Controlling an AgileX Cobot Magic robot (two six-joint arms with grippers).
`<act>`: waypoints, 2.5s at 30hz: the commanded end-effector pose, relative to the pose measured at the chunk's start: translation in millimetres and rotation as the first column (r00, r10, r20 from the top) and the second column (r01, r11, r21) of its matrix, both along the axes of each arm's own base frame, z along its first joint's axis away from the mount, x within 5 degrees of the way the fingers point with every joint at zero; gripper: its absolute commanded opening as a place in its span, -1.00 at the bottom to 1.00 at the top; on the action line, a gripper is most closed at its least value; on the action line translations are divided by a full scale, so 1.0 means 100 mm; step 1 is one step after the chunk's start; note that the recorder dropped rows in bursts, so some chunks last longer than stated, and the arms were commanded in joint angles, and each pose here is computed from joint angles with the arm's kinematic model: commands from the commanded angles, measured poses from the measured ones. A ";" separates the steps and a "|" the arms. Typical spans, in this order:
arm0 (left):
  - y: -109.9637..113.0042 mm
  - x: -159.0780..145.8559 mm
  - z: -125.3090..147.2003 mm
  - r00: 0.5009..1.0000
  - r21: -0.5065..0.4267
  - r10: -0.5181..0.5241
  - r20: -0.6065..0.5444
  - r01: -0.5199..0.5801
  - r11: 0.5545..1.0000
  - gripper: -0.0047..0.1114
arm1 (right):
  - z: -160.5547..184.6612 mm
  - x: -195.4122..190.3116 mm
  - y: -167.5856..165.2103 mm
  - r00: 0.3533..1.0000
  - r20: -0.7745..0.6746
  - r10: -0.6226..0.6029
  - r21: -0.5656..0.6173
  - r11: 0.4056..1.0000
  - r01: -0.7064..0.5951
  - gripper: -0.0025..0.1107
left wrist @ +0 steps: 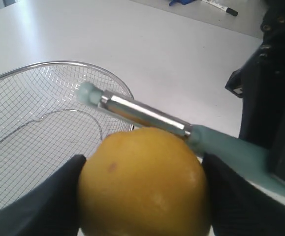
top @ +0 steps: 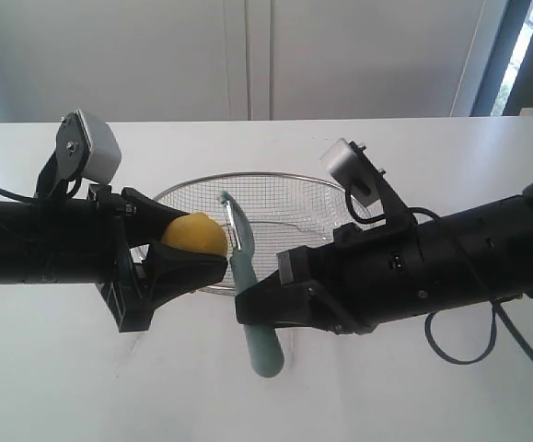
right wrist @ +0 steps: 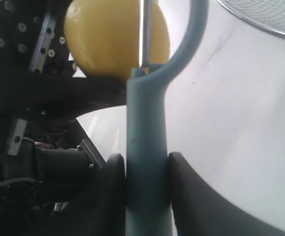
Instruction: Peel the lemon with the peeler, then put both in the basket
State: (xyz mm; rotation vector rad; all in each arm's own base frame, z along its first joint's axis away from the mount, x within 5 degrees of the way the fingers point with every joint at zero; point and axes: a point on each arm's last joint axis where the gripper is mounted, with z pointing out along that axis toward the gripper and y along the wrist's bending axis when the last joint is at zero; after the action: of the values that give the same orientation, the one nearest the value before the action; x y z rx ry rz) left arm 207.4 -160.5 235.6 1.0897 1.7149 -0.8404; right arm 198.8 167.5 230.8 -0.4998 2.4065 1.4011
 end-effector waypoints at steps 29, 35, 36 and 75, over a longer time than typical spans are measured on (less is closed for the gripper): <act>-0.02 -0.01 0.05 0.988 0.018 -0.064 0.140 0.062 0.998 -0.92 | 0.60 -0.42 -0.56 0.925 0.356 -0.136 -0.278 0.929 0.244 -0.96; -0.02 -0.01 0.05 0.988 0.014 -0.068 0.140 0.067 0.998 -0.92 | 0.53 -0.38 -0.66 0.913 0.373 -0.165 -0.382 0.869 0.313 -0.96; -0.02 -0.01 0.05 0.988 0.014 -0.068 0.140 0.067 0.998 -0.92 | 0.53 -0.36 -0.67 0.907 0.385 -0.170 -0.391 0.860 0.327 -0.96; -0.05 -0.05 0.09 0.985 -0.035 -0.106 0.139 0.112 0.993 -0.92 | -0.11 -0.12 0.11 0.995 0.059 -0.079 -0.266 0.959 0.092 -0.96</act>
State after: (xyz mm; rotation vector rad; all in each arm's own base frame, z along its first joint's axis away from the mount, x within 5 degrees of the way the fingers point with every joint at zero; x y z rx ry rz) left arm 203.1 -163.2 239.0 1.1075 1.6712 -0.9086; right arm 190.7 173.1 218.0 -0.4606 2.5640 0.9900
